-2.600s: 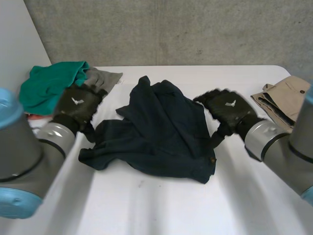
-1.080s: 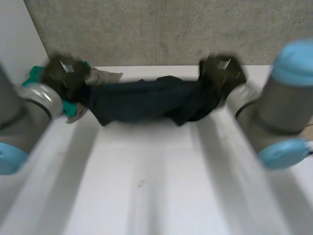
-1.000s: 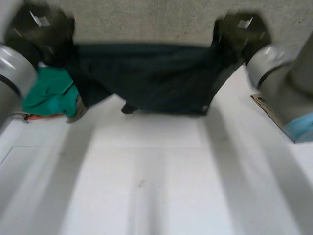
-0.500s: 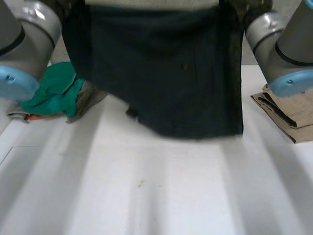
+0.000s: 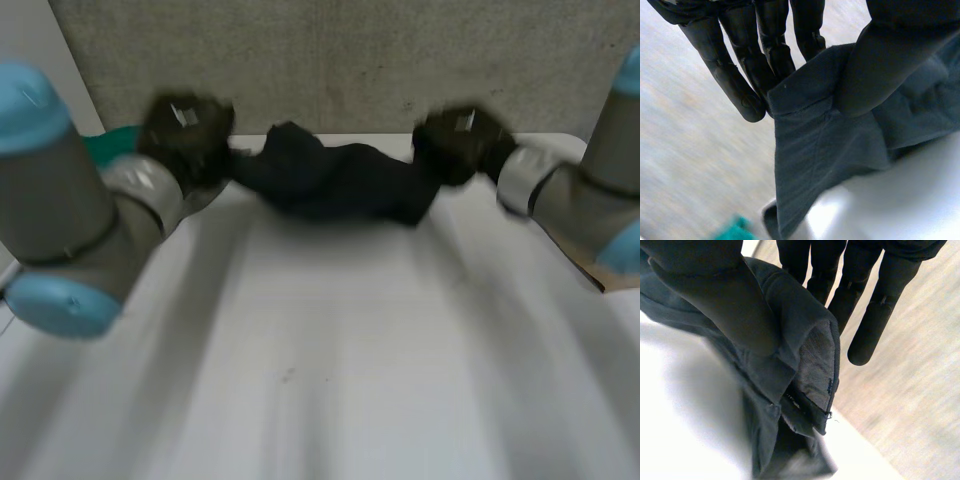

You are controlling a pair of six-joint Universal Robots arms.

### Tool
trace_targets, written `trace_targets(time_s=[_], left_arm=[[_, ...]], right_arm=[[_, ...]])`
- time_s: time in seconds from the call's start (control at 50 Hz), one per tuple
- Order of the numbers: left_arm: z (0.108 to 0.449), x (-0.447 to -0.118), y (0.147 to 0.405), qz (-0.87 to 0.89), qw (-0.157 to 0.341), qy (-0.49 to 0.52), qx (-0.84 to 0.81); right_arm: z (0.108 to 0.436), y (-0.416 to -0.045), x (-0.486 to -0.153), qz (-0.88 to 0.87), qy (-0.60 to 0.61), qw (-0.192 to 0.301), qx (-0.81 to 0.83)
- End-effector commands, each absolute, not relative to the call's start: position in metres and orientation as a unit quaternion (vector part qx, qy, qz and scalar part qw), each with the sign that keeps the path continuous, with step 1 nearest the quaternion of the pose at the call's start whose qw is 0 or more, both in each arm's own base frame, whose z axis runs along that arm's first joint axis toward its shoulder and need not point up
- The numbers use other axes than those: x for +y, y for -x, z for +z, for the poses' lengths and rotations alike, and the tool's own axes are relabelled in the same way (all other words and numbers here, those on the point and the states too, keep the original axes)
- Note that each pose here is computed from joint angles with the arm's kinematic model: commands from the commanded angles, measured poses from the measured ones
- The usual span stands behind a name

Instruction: Fold the laundry.

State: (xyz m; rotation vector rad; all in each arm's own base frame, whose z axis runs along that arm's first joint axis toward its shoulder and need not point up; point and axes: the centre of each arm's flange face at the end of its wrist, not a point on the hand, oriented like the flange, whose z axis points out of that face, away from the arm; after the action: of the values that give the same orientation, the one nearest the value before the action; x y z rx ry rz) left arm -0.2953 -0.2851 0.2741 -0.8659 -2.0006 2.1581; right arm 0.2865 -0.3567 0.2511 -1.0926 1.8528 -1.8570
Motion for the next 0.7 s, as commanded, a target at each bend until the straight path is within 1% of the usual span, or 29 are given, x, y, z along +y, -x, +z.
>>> trace_targets(time_s=[0.02,0.08,0.14,0.18,0.22,0.28,0.36,0.5,0.6,0.7], left_arm=[[0.174,-0.279,0.295,0.591,0.009,0.346,-0.729],[0.163,-0.281,0.29,0.573,-0.013,0.353,-0.739],[0.167,-0.28,0.285,0.569,-0.031,0.353,-0.742],[0.172,-0.279,0.283,0.573,-0.036,0.35,-0.74],[0.175,-0.277,0.282,0.574,-0.037,0.35,-0.74],[0.177,-0.271,0.277,0.573,-0.04,0.351,-0.739],[0.177,-0.265,0.271,0.568,-0.045,0.354,-0.741],[0.178,-0.257,0.267,0.568,-0.039,0.364,-0.737],[0.171,-0.26,0.265,0.56,-0.035,0.369,-0.741],[0.162,-0.266,0.264,0.544,-0.034,0.369,-0.753]], right_arm=[[0.139,-0.278,-0.321,-0.531,0.484,0.085,0.69],[0.127,-0.275,-0.318,-0.521,0.473,0.068,0.707],[0.123,-0.27,-0.319,-0.526,0.433,0.058,0.73],[0.126,-0.267,-0.318,-0.536,0.396,0.06,0.743],[0.133,-0.264,-0.316,-0.545,0.369,0.063,0.75],[0.16,-0.255,-0.307,-0.573,0.303,0.076,0.758],[0.173,-0.247,-0.293,-0.576,0.254,0.098,0.771],[0.169,-0.243,-0.268,-0.553,0.212,0.129,0.796],[0.161,-0.246,-0.253,-0.542,0.214,0.128,0.802],[0.151,-0.253,-0.247,-0.543,0.223,0.118,0.801]])
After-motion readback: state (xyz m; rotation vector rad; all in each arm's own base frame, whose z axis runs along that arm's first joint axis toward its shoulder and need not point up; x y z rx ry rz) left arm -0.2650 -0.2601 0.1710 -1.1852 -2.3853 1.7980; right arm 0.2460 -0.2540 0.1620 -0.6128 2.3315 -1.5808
